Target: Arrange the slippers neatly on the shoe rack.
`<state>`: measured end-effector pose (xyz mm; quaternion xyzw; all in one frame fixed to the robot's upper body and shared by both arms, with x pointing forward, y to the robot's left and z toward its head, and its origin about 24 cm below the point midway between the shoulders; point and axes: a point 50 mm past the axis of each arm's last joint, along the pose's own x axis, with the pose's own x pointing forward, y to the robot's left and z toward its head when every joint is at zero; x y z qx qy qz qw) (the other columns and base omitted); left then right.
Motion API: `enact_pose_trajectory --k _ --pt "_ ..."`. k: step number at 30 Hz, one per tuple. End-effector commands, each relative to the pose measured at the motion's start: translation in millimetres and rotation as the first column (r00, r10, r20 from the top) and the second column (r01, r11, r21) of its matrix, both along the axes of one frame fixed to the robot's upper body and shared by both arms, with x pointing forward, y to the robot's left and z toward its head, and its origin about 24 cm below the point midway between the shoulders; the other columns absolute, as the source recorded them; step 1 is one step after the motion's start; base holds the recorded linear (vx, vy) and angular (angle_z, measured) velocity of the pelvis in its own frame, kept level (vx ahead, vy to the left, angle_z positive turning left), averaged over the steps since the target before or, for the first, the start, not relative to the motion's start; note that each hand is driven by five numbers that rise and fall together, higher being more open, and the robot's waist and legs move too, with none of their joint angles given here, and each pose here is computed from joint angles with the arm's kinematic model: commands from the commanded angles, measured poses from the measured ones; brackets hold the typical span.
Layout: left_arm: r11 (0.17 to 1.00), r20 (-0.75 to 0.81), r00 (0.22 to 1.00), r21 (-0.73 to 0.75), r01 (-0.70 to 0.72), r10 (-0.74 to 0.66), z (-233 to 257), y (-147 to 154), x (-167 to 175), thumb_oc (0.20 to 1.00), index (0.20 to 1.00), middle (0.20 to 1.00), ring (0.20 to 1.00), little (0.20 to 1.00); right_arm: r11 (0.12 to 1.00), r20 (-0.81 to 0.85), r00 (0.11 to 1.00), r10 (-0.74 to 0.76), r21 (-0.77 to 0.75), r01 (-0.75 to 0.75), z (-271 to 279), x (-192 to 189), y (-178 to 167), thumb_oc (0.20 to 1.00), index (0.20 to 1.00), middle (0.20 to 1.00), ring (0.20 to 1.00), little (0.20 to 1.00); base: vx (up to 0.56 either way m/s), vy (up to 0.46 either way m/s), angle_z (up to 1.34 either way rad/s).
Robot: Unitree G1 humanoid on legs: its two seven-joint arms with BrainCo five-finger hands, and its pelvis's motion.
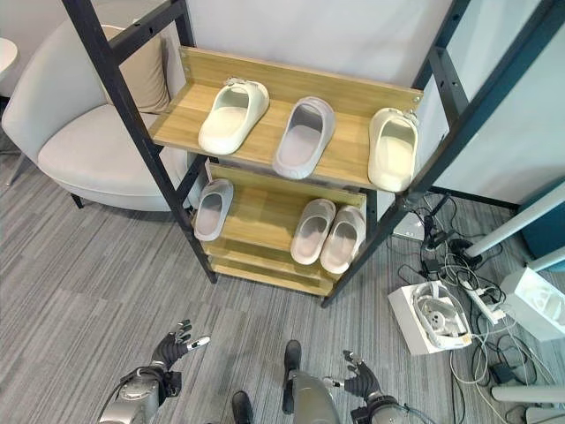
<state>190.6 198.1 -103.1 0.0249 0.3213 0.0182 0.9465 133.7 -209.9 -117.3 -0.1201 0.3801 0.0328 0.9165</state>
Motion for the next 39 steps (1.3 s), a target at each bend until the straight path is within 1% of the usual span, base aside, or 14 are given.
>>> enact_pose_trajectory --k 1,4,10,17,26,31,35,39 --pt "0.998 0.132 0.991 -0.054 0.029 -0.021 18.1 -13.0 19.4 1.0 1.0 1.0 1.0 1.0 0.999 0.115 0.993 -0.036 -0.012 0.038 17.0 19.3 -17.2 1.0 1.0 1.0 1.0 1.0 0.26 -0.227 0.62" --pt "0.997 0.135 0.991 -0.071 0.023 -0.013 18.3 -16.0 19.5 1.0 1.0 1.0 1.0 1.0 0.998 0.131 0.99 -0.042 -0.034 0.047 21.4 21.4 -25.5 1.0 1.0 1.0 1.0 1.0 0.12 -0.121 0.41" --pt "0.998 0.089 0.996 -0.066 0.008 -0.002 9.5 -15.4 7.5 1.0 1.0 1.0 1.0 1.0 0.998 0.129 0.991 -0.043 -0.049 0.05 21.4 21.3 -28.2 1.0 1.0 1.0 1.0 1.0 0.19 0.085 -0.13" --pt "0.999 0.088 0.996 -0.048 0.015 -0.01 9.2 -11.8 6.2 1.0 1.0 1.0 1.0 1.0 0.999 0.106 0.994 -0.026 -0.042 0.031 16.1 17.9 -21.3 1.0 1.0 1.0 1.0 1.0 0.11 0.157 -0.54" --pt "1.0 0.084 0.996 -0.011 0.027 -0.026 9.8 -8.9 12.4 1.0 1.0 1.0 1.0 1.0 0.999 0.137 0.99 -0.016 -0.025 0.02 19.1 30.9 -10.1 1.0 1.0 1.0 1.0 1.0 0.0 0.148 -0.2" --pt "0.999 0.103 0.994 0.004 0.034 -0.034 14.4 -4.6 19.4 1.0 1.0 1.0 1.0 1.0 1.0 0.176 0.984 -0.005 -0.008 0.007 24.5 41.7 -2.7 1.0 1.0 1.0 1.0 1.0 -0.08 0.058 -0.78" --pt "0.998 0.113 0.992 -0.014 0.063 -0.061 16.7 -8.3 20.2 1.0 1.0 1.0 1.0 1.0 0.998 0.173 0.983 0.054 -0.025 -0.05 24.3 36.8 3.4 1.0 1.0 1.0 1.0 1.0 -0.05 -0.02 -0.75" --pt "0.998 0.124 0.991 -0.026 0.051 -0.048 17.6 -10.5 22.2 1.0 1.0 1.0 1.0 1.0 0.994 0.184 0.977 0.104 -0.047 -0.097 27.3 39.2 6.3 1.0 1.0 1.0 1.0 1.0 0.03 -0.093 -0.26"
